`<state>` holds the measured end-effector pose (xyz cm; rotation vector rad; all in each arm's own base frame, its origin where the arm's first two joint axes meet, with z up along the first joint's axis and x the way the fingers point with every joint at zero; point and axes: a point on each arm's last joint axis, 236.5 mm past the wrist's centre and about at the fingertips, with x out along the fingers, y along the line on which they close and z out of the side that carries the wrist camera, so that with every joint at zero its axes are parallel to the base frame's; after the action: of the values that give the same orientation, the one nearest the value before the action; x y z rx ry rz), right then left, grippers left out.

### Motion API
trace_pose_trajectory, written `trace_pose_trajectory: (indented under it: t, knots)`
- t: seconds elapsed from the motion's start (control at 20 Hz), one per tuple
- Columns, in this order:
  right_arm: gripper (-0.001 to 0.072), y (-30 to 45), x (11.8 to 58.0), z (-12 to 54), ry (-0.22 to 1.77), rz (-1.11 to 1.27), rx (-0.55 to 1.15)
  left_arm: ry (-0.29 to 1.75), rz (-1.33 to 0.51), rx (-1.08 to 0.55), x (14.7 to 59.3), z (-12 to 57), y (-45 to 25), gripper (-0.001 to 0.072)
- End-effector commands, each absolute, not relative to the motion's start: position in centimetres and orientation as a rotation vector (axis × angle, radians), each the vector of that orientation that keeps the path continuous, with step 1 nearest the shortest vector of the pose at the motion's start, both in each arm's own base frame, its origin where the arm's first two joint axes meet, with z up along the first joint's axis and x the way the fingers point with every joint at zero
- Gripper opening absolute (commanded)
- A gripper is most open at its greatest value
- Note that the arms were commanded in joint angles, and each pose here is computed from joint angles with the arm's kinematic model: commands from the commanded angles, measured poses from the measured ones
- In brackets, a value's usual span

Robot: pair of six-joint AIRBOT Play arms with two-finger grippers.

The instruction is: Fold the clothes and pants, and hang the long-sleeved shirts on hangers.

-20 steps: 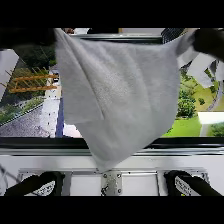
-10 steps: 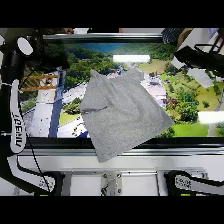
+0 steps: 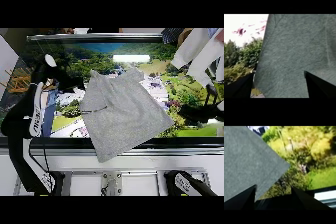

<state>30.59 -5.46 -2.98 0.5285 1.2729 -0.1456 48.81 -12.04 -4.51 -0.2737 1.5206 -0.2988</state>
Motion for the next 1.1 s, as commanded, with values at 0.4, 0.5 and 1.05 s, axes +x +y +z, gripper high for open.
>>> trace_pose_trajectory:
  t: [0.4,0.5,1.05]
  knots:
    - [0.0471,3.2,26.8,-10.4,1.369,-0.085,0.722,1.598,-0.332,-0.260,48.4,-11.0,-15.6,0.0694]
    - [0.0471,5.4,27.4,-11.2,1.376,-0.044,0.712,1.598,-0.332,-0.260,48.4,-11.0,-15.6,0.0694]
    - [0.0019,9.3,30.0,-11.8,1.345,0.047,0.655,1.561,-0.229,-0.138,48.9,-9.4,-12.5,0.0015]
